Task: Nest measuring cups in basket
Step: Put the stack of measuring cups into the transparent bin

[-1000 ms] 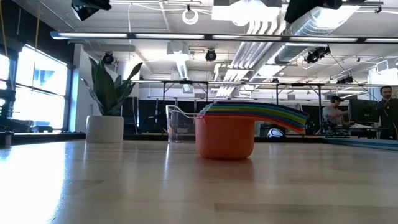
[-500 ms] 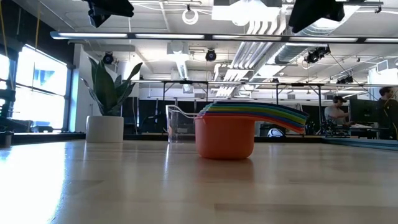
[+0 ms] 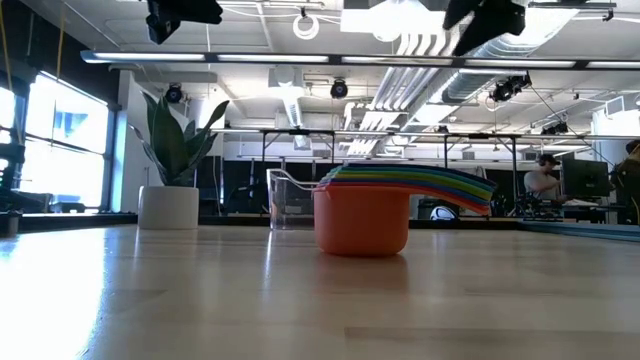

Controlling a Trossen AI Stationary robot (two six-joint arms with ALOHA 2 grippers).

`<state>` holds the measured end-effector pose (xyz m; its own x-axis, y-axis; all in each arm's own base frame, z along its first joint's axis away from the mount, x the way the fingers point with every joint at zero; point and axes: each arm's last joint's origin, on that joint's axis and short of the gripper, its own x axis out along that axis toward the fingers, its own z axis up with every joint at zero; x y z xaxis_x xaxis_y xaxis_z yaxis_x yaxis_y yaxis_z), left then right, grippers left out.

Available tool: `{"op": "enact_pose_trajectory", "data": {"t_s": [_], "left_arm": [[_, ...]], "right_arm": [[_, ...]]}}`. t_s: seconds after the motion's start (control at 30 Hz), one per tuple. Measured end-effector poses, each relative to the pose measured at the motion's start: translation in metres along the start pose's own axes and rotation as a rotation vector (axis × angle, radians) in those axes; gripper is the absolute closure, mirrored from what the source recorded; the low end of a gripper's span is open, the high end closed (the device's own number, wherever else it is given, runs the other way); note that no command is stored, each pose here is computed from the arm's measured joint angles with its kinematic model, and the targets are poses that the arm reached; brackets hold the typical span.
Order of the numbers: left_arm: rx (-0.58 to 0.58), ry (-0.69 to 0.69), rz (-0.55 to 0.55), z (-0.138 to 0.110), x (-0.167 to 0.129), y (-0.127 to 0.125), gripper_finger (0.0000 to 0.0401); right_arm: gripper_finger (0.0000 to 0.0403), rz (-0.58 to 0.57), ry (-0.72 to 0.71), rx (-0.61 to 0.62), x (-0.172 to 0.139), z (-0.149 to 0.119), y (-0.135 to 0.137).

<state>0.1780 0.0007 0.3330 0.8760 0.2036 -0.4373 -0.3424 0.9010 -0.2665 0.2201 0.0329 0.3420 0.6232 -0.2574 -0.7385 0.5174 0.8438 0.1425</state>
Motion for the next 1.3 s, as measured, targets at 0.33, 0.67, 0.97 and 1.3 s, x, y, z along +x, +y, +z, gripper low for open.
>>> {"op": "enact_pose_trajectory", "data": {"t_s": [0.33, 0.67, 0.97, 1.3], "left_arm": [[-0.027, 0.0, 0.0, 0.0, 0.0, 0.0, 0.0353], [-0.027, 0.001, 0.0, 0.0, 0.0, 0.0, 0.0353], [-0.026, 0.023, -0.046, -0.001, 0.0, -0.001, 0.0353], [-0.004, 0.025, -0.048, -0.001, 0.0, -0.001, 0.0353]], "right_arm": [[0.0116, 0.194, -0.077, 0.01, 0.004, 0.022, 0.007], [0.0116, 0.273, 0.097, 0.042, 0.043, 0.016, 0.03], [0.0116, 0.28, 0.188, 0.097, 0.066, 0.004, 0.051], [0.0144, 0.292, 0.196, 0.087, 0.059, 0.016, 0.084]]}}
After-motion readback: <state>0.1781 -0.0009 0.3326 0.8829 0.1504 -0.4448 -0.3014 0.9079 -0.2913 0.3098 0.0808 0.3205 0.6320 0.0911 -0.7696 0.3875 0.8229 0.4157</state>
